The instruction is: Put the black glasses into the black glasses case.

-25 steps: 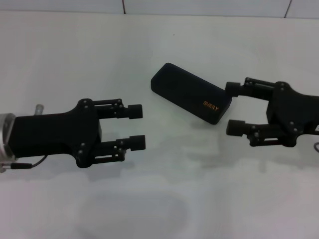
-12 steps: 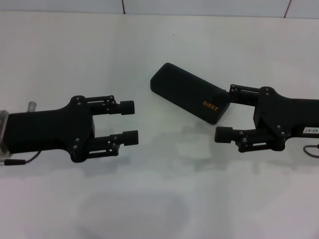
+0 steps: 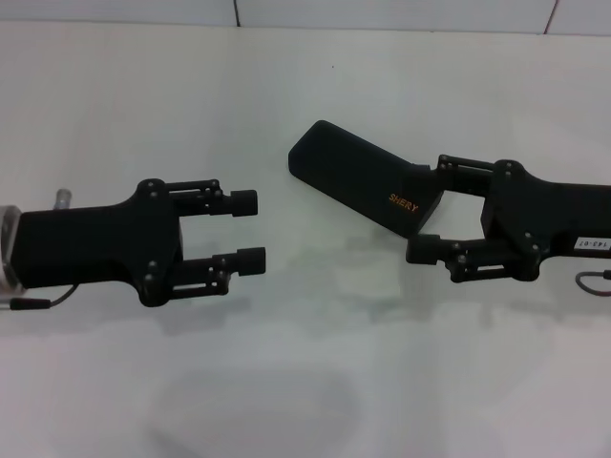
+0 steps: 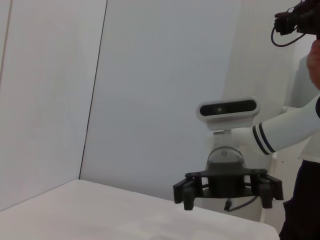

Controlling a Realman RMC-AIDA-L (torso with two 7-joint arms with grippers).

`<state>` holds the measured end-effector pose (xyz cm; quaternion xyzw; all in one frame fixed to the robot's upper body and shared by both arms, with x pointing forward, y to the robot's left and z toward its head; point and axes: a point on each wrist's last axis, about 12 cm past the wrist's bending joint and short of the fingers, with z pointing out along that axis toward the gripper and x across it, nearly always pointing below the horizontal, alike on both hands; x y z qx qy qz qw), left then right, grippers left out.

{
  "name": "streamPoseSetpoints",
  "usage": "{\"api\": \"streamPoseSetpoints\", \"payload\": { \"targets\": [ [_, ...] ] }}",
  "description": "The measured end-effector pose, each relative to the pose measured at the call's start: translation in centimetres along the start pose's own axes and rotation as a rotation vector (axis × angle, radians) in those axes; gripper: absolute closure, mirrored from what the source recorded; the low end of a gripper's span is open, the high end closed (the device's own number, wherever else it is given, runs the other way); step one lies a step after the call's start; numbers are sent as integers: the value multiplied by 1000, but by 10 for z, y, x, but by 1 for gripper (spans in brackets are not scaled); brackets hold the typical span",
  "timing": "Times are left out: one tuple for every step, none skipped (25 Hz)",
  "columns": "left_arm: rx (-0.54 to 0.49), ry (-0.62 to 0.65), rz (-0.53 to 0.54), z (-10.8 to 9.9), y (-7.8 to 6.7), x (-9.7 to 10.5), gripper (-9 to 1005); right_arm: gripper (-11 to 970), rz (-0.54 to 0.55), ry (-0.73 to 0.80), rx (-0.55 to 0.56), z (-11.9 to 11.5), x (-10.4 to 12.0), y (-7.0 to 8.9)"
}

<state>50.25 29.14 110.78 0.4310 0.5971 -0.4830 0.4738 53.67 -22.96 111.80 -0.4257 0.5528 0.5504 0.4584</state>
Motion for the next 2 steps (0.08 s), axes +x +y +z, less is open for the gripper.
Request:
{"api": "streamPoseSetpoints", "payload": {
  "targets": [
    [0,2,6,0,-1,1,347,91,0,-5,7,-1,0,0],
    [0,4,12,0,-1,2,347,91,0,-8,11,-1,1,0]
  ]
}}
